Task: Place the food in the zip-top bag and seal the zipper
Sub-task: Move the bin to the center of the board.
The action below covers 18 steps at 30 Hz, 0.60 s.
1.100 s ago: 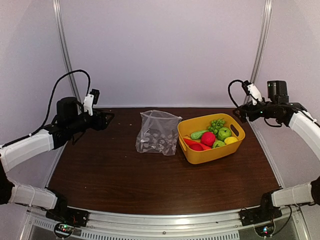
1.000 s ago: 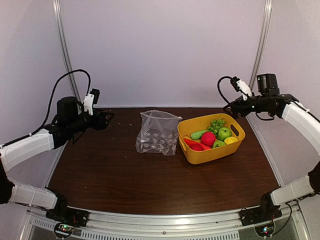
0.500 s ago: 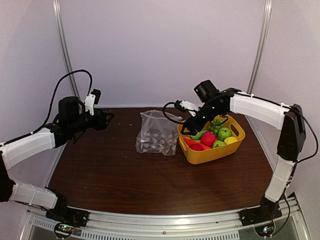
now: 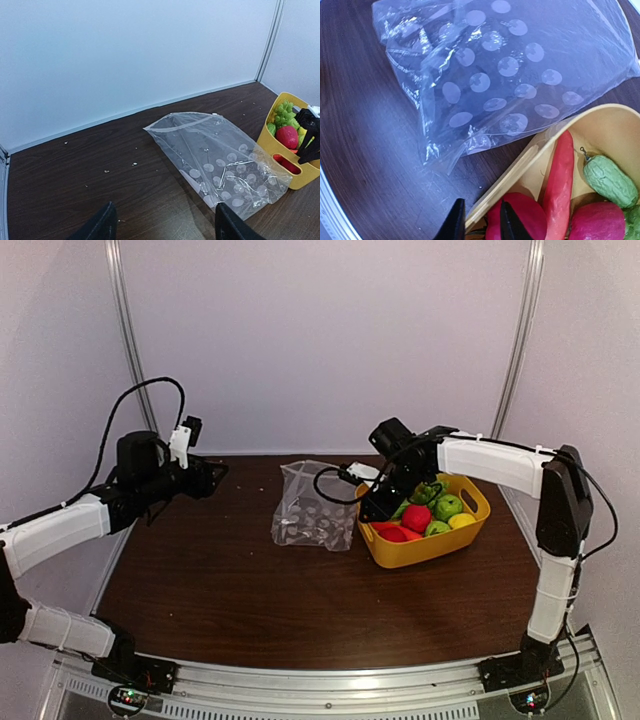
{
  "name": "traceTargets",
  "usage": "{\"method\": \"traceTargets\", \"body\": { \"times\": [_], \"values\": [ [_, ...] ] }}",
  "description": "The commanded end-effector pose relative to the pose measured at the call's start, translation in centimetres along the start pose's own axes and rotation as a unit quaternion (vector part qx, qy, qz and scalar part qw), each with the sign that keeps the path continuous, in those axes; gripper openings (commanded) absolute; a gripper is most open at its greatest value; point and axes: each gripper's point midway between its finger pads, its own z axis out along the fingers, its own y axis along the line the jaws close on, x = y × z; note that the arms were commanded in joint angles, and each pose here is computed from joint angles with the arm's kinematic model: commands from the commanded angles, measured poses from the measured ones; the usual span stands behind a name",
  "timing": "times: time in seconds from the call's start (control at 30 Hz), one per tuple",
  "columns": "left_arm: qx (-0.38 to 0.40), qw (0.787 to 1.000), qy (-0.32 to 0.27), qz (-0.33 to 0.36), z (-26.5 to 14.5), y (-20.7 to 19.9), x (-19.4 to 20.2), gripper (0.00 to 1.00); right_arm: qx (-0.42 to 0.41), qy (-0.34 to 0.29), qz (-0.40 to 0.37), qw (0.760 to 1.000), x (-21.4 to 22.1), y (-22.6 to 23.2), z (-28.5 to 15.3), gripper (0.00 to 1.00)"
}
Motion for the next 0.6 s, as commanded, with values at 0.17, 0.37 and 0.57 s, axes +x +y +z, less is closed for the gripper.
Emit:
{"method": "traceTargets", "body": {
  "times": [0.17, 0.37, 0.57],
  "values": [
    [0.004, 1.000, -0.008, 0.001, 0.6, 0.1, -0.9, 0.67, 0.029, 0.100, -0.028, 0.994, 8.2, 0.9, -2.5, 0.02],
    [0.020, 0.999, 0.018, -0.041, 2.2, -0.9, 0.6, 0.67, 0.077, 0.119, -0.046, 0.989, 13.0, 0.7, -5.5, 0.00],
    [0.065, 0.986, 0.073, -0.133, 5.6, -5.2, 2.8, 0.73, 0.114, 0.131, -0.069, 0.982, 17.3, 0.7, -7.7, 0.00]
  ]
}}
